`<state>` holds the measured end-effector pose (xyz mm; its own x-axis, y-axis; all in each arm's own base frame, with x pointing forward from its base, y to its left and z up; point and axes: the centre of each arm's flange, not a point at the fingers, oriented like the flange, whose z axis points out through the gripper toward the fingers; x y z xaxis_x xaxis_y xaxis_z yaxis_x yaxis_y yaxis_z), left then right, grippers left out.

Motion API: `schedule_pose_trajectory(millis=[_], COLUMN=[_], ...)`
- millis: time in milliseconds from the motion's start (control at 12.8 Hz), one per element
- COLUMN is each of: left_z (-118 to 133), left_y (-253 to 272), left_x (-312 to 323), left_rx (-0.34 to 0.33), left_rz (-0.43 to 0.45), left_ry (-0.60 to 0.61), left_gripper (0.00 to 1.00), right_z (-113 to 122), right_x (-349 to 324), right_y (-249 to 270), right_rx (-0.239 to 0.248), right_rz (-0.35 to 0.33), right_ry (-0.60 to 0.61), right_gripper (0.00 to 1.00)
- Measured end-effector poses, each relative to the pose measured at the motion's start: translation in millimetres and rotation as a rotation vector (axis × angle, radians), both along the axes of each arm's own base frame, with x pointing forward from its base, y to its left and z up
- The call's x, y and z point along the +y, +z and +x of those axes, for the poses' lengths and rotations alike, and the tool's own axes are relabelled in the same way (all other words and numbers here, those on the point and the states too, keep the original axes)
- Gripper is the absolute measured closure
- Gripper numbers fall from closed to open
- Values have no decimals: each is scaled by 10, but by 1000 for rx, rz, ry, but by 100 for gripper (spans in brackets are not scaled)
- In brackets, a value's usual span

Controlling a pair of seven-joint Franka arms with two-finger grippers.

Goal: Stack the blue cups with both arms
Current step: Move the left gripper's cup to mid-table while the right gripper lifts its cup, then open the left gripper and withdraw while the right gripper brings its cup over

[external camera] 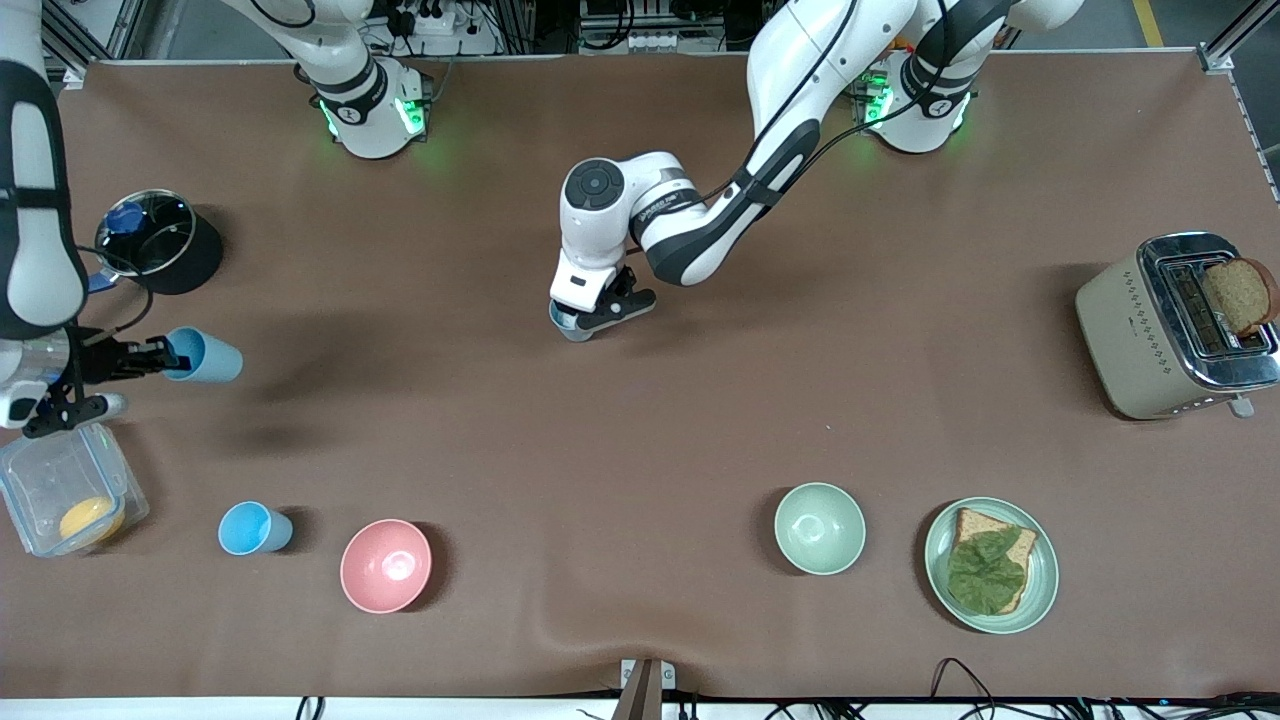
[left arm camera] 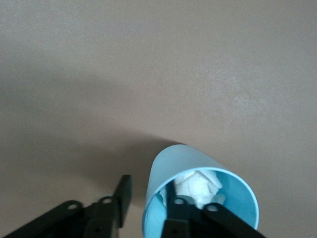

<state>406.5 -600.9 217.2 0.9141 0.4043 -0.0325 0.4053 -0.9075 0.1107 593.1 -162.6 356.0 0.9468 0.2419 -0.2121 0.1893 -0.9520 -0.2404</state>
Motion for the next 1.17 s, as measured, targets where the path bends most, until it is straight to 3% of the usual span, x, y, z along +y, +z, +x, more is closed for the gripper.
schedule_pose_trajectory(millis=[156, 391, 547, 782, 1017, 1173], left_z=[161, 461, 476, 594, 1054, 1429], left_y=[193, 976, 1635, 2399, 2829, 2997], left_x=[-9, 45, 112, 481, 1159, 1754], left_rx=[-18, -57, -74, -103, -138, -156], left_rz=[-39, -146, -188, -156, -118, -76], left_ry=[32, 105, 134, 178, 242, 231], left_gripper=[33, 2, 0, 0, 0, 0], right_z=[5, -9, -59, -121, -211, -335], right_x=[393, 1026, 1428, 1941, 2686, 3247], right_y=[219, 517, 700, 771, 699, 581], right_rx=[37, 73, 93, 121, 134, 105], right_rz=[-20, -63, -89, -105, -164, -196], right_ry=[-50, -115, -152, -216, -271, -304], right_gripper=[96, 96, 96, 96, 96, 96])
